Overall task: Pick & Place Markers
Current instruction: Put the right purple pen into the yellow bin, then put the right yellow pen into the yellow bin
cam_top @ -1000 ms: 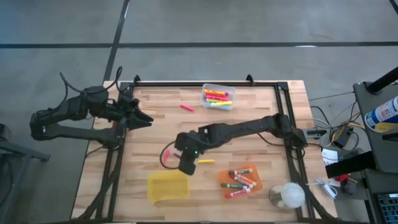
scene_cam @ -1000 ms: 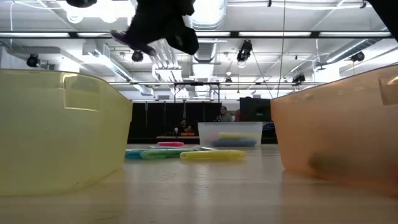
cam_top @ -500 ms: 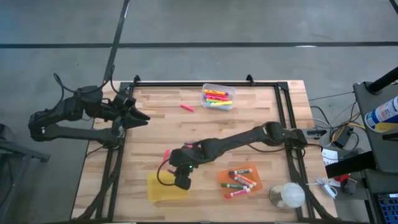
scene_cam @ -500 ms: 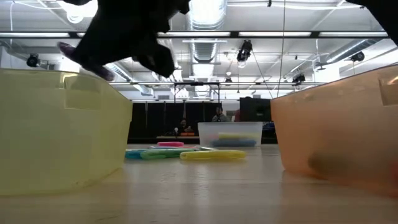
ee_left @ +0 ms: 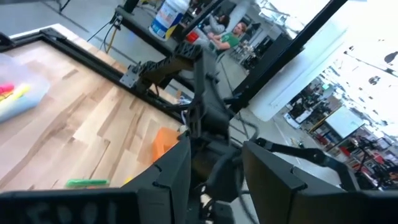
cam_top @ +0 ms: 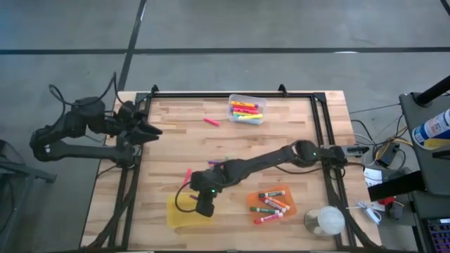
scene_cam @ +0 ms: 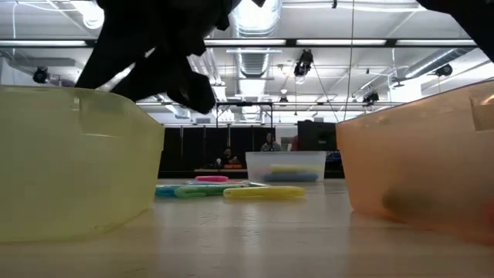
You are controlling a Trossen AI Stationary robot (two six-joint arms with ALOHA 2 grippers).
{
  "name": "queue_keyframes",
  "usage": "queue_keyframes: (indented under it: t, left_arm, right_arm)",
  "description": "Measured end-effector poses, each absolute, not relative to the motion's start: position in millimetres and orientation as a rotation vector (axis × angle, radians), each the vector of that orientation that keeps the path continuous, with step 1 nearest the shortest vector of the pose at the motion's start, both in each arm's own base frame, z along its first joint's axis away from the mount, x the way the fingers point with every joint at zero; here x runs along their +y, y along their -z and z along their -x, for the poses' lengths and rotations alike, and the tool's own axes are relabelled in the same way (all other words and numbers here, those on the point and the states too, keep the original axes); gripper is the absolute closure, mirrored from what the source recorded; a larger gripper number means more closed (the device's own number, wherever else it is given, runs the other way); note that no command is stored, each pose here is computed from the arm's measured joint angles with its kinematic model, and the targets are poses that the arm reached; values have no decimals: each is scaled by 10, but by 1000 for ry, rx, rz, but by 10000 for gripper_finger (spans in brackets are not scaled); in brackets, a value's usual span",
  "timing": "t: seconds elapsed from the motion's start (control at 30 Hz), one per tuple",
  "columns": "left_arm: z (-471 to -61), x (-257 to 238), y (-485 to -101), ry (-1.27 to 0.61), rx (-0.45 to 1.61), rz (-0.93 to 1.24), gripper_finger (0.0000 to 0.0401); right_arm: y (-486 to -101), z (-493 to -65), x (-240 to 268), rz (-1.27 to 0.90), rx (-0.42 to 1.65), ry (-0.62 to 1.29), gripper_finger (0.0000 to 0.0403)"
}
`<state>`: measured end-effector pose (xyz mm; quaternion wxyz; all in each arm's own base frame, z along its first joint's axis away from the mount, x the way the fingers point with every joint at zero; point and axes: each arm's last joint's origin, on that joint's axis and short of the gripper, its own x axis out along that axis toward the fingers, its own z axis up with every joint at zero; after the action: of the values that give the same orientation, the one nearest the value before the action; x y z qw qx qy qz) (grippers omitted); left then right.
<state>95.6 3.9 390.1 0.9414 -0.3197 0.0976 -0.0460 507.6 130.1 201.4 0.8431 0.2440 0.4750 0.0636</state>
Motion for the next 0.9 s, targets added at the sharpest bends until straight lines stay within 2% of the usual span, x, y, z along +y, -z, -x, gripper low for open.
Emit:
queue_keyframes:
  t: [0.17, 0.33, 0.7, 0.9]
  left_arm:
    - [-941, 37, -3907, 95, 193, 652, 261]
    - [-943, 37, -3906, 95, 194, 652, 261]
    - [-941, 37, -3906, 95, 194, 654, 261]
    - [-941, 37, -3906, 95, 194, 657, 261]
  right_arm:
    - [-2052, -5085, 1296, -514, 988, -144, 262]
    - [-2048, -5077, 1291, -534, 1003, -134, 245]
    - [-2244, -4848, 1222, -421, 1174, -120, 263]
    - [-2170, -4708, 1180, -331, 1320, -108, 275]
